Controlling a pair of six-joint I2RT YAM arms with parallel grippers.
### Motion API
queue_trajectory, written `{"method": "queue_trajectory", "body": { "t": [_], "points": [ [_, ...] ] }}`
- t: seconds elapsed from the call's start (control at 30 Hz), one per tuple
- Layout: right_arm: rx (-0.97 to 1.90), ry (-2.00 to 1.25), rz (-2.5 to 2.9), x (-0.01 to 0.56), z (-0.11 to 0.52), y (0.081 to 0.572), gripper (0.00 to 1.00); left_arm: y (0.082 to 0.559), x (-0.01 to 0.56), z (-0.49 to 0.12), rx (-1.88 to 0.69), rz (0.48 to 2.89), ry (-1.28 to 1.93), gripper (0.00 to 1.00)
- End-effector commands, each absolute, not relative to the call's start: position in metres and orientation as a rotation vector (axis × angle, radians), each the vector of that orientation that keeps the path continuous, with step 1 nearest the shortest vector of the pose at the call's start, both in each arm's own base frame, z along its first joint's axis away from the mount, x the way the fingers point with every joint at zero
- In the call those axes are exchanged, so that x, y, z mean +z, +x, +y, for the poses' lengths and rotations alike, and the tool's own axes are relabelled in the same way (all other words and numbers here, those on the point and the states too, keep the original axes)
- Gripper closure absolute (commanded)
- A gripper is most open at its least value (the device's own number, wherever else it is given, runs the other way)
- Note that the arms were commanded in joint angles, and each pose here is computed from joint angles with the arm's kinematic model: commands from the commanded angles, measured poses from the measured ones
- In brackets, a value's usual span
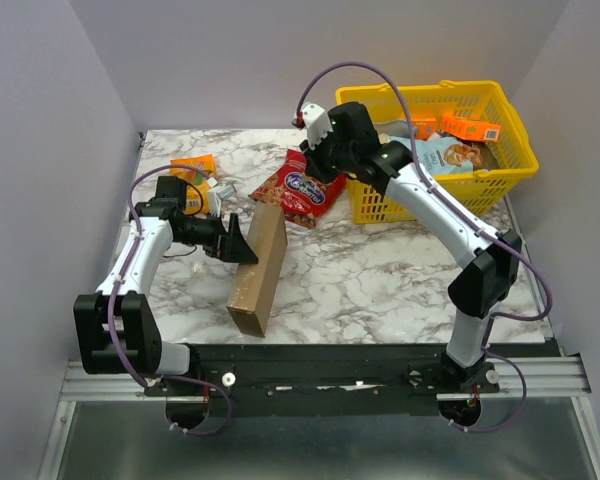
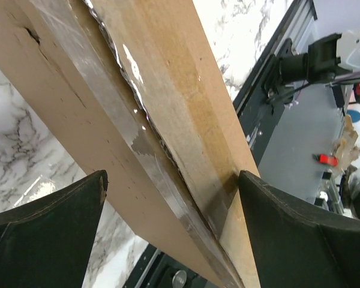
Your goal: Unpack the express box
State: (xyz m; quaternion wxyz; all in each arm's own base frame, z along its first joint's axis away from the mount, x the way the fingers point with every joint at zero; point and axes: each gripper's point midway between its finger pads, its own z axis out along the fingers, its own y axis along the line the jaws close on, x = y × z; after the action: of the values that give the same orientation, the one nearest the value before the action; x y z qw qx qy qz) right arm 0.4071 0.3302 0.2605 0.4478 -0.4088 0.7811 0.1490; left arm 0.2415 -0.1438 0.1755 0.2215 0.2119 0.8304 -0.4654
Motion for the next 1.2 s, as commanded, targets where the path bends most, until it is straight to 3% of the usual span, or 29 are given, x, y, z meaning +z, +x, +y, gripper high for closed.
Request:
{"method": "queue_trajectory", "body": {
  "t": [0.0,0.17,0.33,0.5,0.73,0.97,1.17],
  "points": [
    [0.483,-0.978,1.782,0.334,0.335,0.387,1.00,0.224,0.163,-0.136,-1.231,2.397,0.635,0.02],
    [0.480,-0.929,1.767,0.343,0.348,0.378,1.00,0.226,0.155,-0.136,-1.266,2.430,0.615,0.02],
    [0.456,-0.922,1.793,0.323,0.352,0.382,1.00,0.233,0.175,-0.145,-1.337,2.303,0.681,0.01],
    [0.435,-0.921,1.815,0.314,0.345,0.380,0.99,0.292,0.215,-0.152,-1.339,2.198,0.532,0.01],
    [0.399,-0.916,1.798,0.318,0.340,0.381,1.00,0.335,0.200,-0.164,-1.294,2.223,0.601,0.01],
    [0.533,-0.952,1.784,0.330,0.343,0.352,1.00,0.311,0.173,-0.186,-1.421,2.255,0.709,0.06],
    [0.603,-1.024,1.792,0.319,0.362,0.329,1.00,0.276,0.142,-0.189,-1.546,2.332,0.610,0.09]
  ]
}}
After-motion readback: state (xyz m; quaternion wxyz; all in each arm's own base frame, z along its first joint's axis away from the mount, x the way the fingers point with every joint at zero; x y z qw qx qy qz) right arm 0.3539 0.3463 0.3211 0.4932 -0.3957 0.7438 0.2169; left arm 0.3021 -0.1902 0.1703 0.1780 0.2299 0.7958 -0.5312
